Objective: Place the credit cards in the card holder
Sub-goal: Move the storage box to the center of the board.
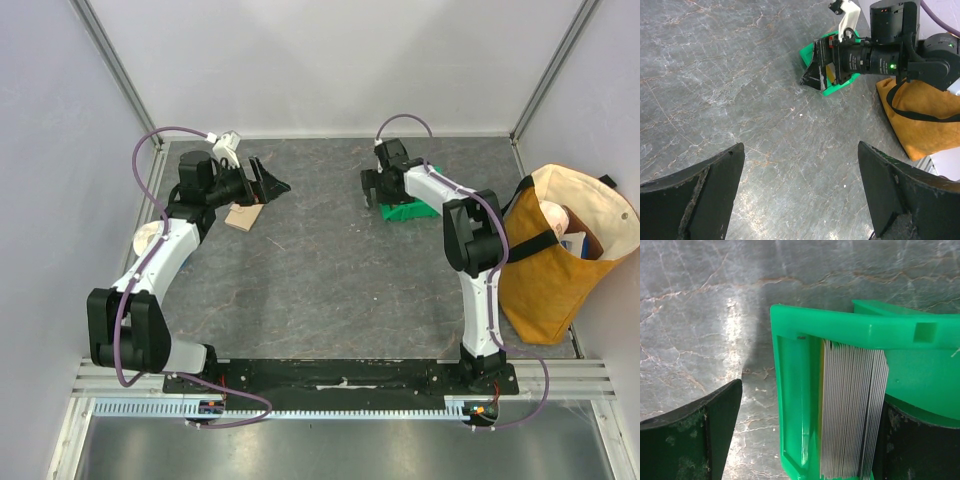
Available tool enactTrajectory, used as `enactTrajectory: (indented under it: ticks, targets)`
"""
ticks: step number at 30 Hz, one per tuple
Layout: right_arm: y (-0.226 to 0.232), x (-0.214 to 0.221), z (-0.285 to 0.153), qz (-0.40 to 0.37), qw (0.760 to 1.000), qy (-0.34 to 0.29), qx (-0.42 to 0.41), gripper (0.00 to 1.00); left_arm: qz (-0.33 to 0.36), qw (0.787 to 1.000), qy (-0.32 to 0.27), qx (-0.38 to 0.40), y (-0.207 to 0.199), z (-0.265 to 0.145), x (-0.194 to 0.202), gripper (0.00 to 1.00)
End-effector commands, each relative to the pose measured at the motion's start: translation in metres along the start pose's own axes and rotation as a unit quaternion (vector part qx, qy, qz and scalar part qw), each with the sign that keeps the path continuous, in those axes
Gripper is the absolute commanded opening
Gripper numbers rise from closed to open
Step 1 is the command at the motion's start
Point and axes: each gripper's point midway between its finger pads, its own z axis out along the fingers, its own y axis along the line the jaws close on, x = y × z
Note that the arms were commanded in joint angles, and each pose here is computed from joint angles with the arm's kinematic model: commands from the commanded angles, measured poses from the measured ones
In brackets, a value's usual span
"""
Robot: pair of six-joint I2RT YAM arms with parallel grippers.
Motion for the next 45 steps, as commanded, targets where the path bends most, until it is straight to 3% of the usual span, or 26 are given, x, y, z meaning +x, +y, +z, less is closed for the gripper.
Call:
enactTrajectory:
  ticks: [1, 17, 38, 45]
  targets:
    - [0.008, 0.008, -0.007, -0.015, 0.999, 0.006, 0.03, 0.98, 0.022, 1.0, -0.011, -0.002, -0.005, -0.007, -0.005, 0.99]
    - [0.032, -0.007, -0.027, -0.021, 0.991, -0.037, 0.127, 0.98, 0.007, 1.0, -0.007, -0.017, 0.003, -0.003, -0.006, 0.99]
    - [0.036, -0.026, -0.032, -0.034, 0.993, -0.049, 0.105, 0.98, 0.009, 1.0, 0.004, -0.029, 0.01, 0.0, -0.001, 0.99]
    - [0.034, -0.047, -0.055, -0.045, 0.991, -0.081, 0.101, 0.98, 0.012, 0.997, 0.004, -0.076, 0.03, 0.001, -0.001, 0.99]
